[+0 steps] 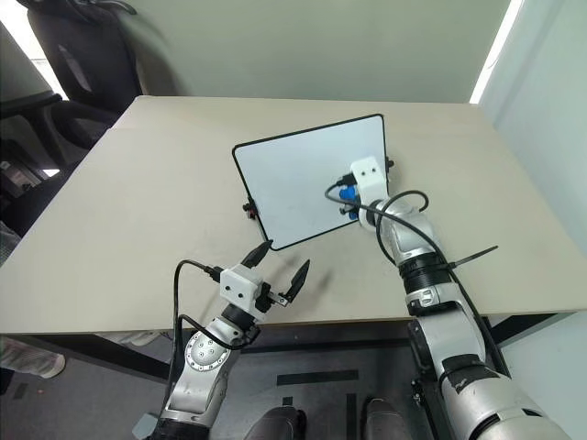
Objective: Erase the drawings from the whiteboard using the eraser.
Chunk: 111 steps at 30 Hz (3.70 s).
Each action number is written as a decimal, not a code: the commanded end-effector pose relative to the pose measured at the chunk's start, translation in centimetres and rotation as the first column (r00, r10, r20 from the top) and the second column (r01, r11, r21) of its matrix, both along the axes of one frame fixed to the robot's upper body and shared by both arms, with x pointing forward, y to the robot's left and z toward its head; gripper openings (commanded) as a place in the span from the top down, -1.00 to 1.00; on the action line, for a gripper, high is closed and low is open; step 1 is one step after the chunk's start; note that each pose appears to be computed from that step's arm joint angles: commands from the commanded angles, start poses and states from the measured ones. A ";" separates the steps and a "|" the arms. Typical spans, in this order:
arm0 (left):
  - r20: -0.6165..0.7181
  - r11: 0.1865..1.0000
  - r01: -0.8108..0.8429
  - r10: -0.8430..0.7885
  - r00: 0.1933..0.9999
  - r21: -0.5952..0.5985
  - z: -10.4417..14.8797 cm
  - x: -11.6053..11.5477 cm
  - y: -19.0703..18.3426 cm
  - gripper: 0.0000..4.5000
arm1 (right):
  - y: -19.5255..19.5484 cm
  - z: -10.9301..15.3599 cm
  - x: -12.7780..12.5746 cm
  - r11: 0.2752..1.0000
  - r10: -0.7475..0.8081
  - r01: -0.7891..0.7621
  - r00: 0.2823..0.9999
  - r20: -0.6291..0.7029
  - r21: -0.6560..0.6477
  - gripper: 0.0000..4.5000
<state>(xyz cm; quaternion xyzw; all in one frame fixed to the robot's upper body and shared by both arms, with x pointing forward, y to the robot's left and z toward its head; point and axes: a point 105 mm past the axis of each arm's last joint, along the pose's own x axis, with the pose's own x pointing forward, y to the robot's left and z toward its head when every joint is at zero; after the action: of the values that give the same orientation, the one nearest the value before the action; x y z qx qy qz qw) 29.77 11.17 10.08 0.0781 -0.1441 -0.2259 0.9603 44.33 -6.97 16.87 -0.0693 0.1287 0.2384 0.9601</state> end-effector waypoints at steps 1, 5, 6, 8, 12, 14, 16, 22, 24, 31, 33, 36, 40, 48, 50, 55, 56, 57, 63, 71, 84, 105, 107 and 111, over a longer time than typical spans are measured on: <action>0.042 1.000 0.010 -0.010 0.999 -0.011 1.1 0.1 -0.2 -1.00 | 1.1 3.4 -0.1 0.997 0.044 -0.049 0.995 0.092 0.054 0.62; 0.040 1.000 0.012 -0.012 0.999 -0.011 1.0 0.2 -0.3 -1.00 | 1.7 1.6 -0.5 0.997 0.060 -0.062 0.997 0.043 0.047 0.62; 0.040 1.000 0.012 -0.012 0.999 -0.011 1.0 0.2 -0.3 -1.00 | 1.7 1.0 -0.5 0.997 0.061 -0.062 0.998 0.026 0.044 0.62; 0.040 1.000 0.011 -0.011 0.999 -0.011 1.0 0.2 -0.4 -1.00 | 1.8 -0.6 -0.7 0.998 0.056 -0.056 0.998 -0.018 0.041 0.62; 0.041 1.000 0.010 -0.009 0.999 -0.011 1.0 0.2 -0.4 -1.00 | 1.7 -2.1 -1.0 0.998 0.056 -0.054 0.996 -0.065 0.033 0.62; 0.042 1.000 0.009 -0.008 0.999 -0.012 1.1 0.1 -0.4 -1.00 | 1.6 -2.4 -1.0 0.998 0.060 -0.057 0.995 -0.079 0.035 0.62; 0.042 1.000 0.008 -0.007 0.999 -0.012 1.1 0.1 -0.3 -1.00 | 1.6 -2.5 -1.0 0.997 0.064 -0.060 0.994 -0.088 0.040 0.62; 0.045 1.000 0.005 -0.004 0.999 -0.012 1.1 0.1 -0.2 -1.00 | 1.2 -0.4 -0.5 0.992 0.068 -0.064 0.997 -0.037 0.106 0.62; 0.045 1.000 0.005 -0.004 0.999 -0.012 1.1 0.1 -0.2 -1.00 | 1.0 0.6 -0.2 0.989 0.062 -0.059 0.998 -0.017 0.134 0.62; 0.049 1.000 0.004 -0.004 0.999 -0.011 1.3 0.0 -0.1 -1.00 | -0.9 1.5 0.9 0.983 -0.005 0.009 1.000 -0.022 0.185 0.62; 0.050 1.000 0.004 -0.003 0.999 -0.012 1.3 0.0 -0.1 -1.00 | -1.0 1.0 0.9 0.982 -0.006 0.014 0.999 -0.043 0.188 0.62; 0.051 1.000 0.004 -0.004 0.999 -0.012 1.3 -0.1 -0.2 -1.00 | -0.4 -0.2 0.6 0.984 0.017 -0.002 0.996 -0.083 0.178 0.62; 0.051 1.000 0.005 -0.004 0.999 -0.013 1.4 -0.2 -0.2 -1.00 | 0.4 -2.6 -0.1 0.992 0.040 -0.021 0.987 -0.156 0.121 0.62; 0.052 1.000 0.001 -0.001 0.999 -0.015 1.5 -0.3 0.0 -1.00 | 1.1 -4.7 -1.2 0.997 0.070 -0.058 0.969 -0.235 0.058 0.62; 0.052 1.000 0.001 -0.001 0.999 -0.016 1.5 -0.4 0.0 -1.00 | 0.9 -4.5 -1.1 0.997 0.069 -0.056 0.972 -0.226 0.059 0.62; 0.053 1.000 0.001 0.000 0.999 -0.016 1.5 -0.4 0.1 -1.00 | 0.3 -1.2 -0.1 0.996 0.043 -0.033 0.992 -0.119 0.088 0.62; 0.054 1.000 0.000 0.001 0.999 -0.016 1.5 -0.4 0.1 -1.00 | 0.4 -0.6 0.0 0.996 0.048 -0.040 0.994 -0.099 0.081 0.62; 0.055 1.000 -0.001 0.002 0.999 -0.015 1.5 -0.4 0.1 -1.00 | 0.6 0.0 0.1 0.996 0.055 -0.049 0.995 -0.079 0.072 0.62; 0.059 1.000 -0.008 0.008 0.998 -0.012 1.6 -0.4 0.2 -1.00 | 2.4 2.4 0.1 0.994 0.101 -0.100 0.995 -0.005 0.047 0.62; 0.062 1.000 -0.011 0.012 0.998 -0.012 1.7 -0.5 0.4 -1.00 | 3.6 4.1 0.0 0.992 0.125 -0.126 0.990 0.070 0.020 0.62; 0.060 1.000 -0.009 0.010 0.998 -0.006 1.7 -0.3 0.4 -1.00 | 3.9 1.4 -0.2 0.991 0.132 -0.132 0.991 0.013 -0.002 0.62; 0.052 1.000 0.001 -0.001 0.999 -0.002 1.4 0.7 0.2 -1.00 | -1.2 2.8 -2.0 0.999 0.029 -0.031 0.994 0.102 0.021 0.62; 0.052 1.000 0.000 0.000 0.999 -0.003 1.4 0.7 0.1 -1.00 | -3.8 2.9 -2.4 0.999 -0.046 0.045 0.994 0.097 0.013 0.62; 0.050 1.000 0.000 0.001 0.999 -0.005 1.3 0.8 0.1 -1.00 | -7.6 1.4 -3.1 0.985 -0.169 0.169 0.985 0.011 -0.009 0.62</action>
<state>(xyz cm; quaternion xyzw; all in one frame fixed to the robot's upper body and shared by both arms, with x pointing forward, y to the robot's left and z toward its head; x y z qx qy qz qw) 30.64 11.48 10.48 0.0823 -0.1471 -0.2218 0.9604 41.49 -13.63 16.78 -0.0709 0.1464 0.1735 0.9713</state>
